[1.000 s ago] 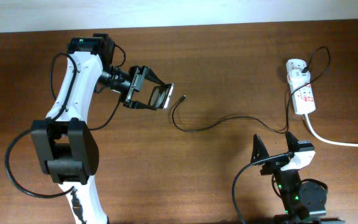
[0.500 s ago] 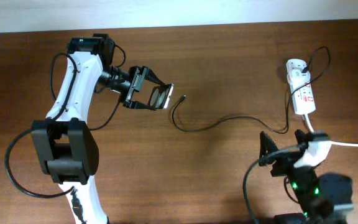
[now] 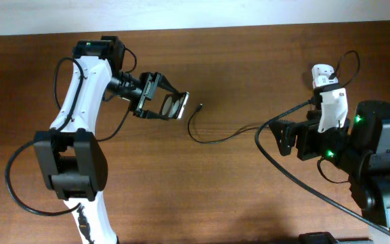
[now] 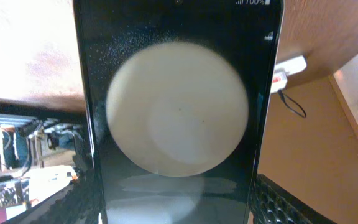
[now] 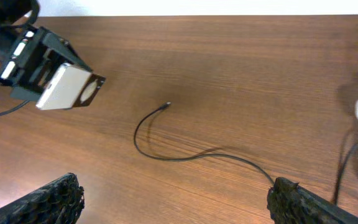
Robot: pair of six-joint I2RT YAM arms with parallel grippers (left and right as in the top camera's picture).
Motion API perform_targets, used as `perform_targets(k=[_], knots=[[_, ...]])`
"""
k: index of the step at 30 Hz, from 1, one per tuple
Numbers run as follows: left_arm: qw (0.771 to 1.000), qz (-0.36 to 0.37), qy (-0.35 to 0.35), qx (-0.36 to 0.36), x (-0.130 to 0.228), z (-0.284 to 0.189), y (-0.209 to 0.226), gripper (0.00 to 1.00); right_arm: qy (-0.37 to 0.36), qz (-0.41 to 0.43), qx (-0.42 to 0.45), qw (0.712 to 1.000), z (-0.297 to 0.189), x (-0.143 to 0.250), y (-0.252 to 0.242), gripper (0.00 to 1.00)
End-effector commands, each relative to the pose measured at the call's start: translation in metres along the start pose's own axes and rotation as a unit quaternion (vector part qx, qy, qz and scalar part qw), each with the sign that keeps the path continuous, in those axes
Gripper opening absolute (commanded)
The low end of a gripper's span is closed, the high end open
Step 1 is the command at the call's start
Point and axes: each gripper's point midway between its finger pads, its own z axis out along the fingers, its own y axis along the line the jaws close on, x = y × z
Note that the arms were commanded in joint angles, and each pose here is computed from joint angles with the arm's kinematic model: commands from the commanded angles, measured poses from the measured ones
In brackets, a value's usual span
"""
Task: Plug charger to phone and switch on socket
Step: 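Move the right gripper toward the phone held by the left gripper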
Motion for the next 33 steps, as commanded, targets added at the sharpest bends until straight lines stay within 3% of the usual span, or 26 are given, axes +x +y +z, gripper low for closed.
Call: perform_targets(k=[1,12,18,24,33], knots=[[0.999,0.000,-0.037,-0.011,-0.012,-0.005,0.001,0.00,0.000,-0.006,-0.049,0.999,-0.002,-0.004,0.018,0.99],[0.983,0.004,-0.168,-0.075,-0.053,-0.014,0.019,0.00,0.086,0.064,-0.106,0.989,0.048,0.011,0.018,0.99],[0.961,0.062,-0.254,-0.088,-0.038,-0.017,-0.006,0.00,0.139,0.097,-0.125,0.978,0.076,0.026,0.014,0.99],[0.955,0.046,-0.281,-0.085,-0.023,-0.006,-0.015,0.00,0.158,0.180,-0.118,0.964,0.096,0.026,0.014,1.00],[0.956,0.033,-0.280,-0.081,-0.013,0.006,-0.018,0.00,0.206,0.224,-0.139,0.942,0.172,0.041,0.066,0.87]])
